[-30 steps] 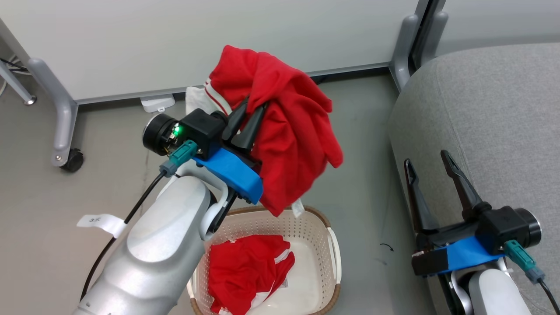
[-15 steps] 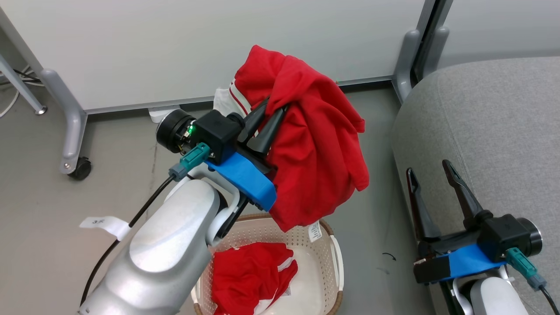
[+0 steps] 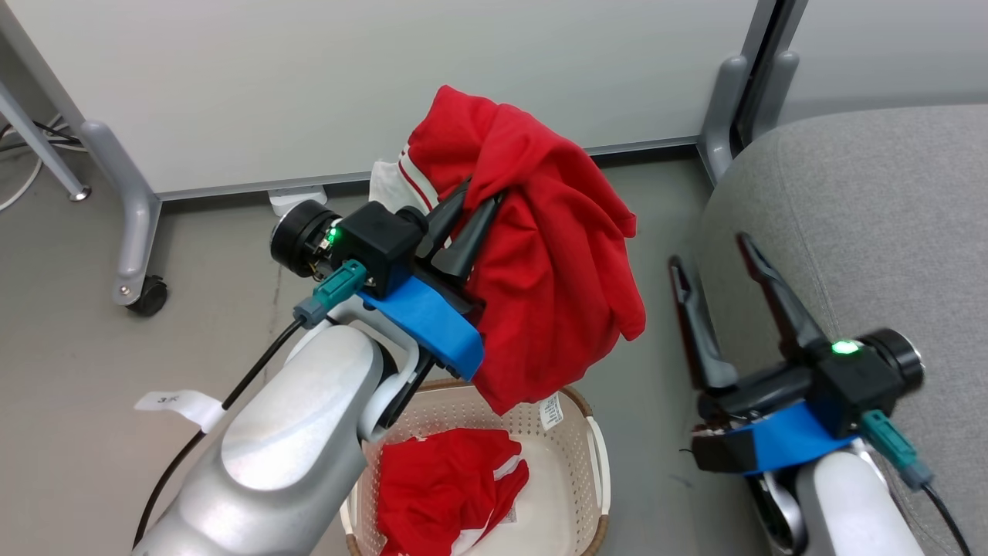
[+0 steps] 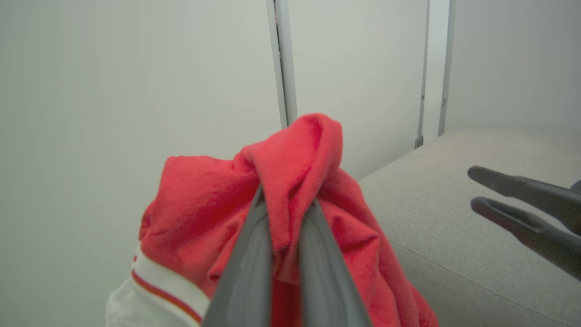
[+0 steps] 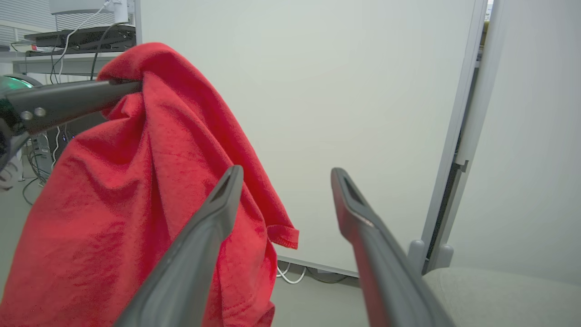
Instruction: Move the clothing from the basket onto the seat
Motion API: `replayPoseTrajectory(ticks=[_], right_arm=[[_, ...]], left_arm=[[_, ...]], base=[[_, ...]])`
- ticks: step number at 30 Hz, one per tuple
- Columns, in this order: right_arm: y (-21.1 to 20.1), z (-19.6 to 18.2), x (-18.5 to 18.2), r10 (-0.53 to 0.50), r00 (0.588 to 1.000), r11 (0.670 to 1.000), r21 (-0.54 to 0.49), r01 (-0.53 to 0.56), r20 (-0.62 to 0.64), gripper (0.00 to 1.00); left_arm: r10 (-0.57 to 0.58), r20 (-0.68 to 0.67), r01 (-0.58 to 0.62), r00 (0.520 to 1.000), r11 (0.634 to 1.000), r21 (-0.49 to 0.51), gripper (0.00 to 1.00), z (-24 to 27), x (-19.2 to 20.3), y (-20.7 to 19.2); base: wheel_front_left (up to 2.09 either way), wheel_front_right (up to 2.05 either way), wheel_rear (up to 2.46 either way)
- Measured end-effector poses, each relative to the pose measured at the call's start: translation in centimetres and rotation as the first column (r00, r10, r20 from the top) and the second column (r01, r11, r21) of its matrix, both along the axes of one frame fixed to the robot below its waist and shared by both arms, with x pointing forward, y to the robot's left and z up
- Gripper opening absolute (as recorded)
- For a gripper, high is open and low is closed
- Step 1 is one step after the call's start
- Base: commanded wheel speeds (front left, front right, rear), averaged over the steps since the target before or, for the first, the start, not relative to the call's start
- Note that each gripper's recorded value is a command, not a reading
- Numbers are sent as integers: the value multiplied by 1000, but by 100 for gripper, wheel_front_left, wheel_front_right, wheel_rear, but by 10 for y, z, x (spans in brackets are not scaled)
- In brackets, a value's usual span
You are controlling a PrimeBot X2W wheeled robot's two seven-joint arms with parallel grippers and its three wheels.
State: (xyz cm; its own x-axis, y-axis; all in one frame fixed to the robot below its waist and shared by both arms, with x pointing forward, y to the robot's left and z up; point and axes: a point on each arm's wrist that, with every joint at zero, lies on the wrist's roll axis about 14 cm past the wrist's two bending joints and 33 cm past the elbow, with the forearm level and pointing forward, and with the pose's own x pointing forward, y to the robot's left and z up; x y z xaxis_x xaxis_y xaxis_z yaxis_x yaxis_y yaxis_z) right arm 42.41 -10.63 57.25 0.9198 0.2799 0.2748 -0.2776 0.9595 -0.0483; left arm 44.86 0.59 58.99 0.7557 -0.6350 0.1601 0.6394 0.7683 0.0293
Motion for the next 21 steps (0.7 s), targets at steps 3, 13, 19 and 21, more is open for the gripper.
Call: replayPoseTrajectory(ticks=[3,13,19,21], right_arm=[[21,13,2,61,997,998,-13,-60,40,100],[76,27,12,230,970,971,-81,-224,79,100],[90,16,24,267,963,957,-131,-259,41,100],[92,9,28,268,963,953,-150,-262,21,100]], left_arm=[[-2,0,2,1000,1000,3,0,0,-1,0],[-23,-5,23,1000,1000,5,0,-3,-6,-8],[-41,-5,41,999,999,7,0,-4,-8,-13],[-47,-4,47,999,999,8,0,-4,-9,-15]], base=[[0,0,0],[0,0,0],[0,0,0],[0,0,0]])
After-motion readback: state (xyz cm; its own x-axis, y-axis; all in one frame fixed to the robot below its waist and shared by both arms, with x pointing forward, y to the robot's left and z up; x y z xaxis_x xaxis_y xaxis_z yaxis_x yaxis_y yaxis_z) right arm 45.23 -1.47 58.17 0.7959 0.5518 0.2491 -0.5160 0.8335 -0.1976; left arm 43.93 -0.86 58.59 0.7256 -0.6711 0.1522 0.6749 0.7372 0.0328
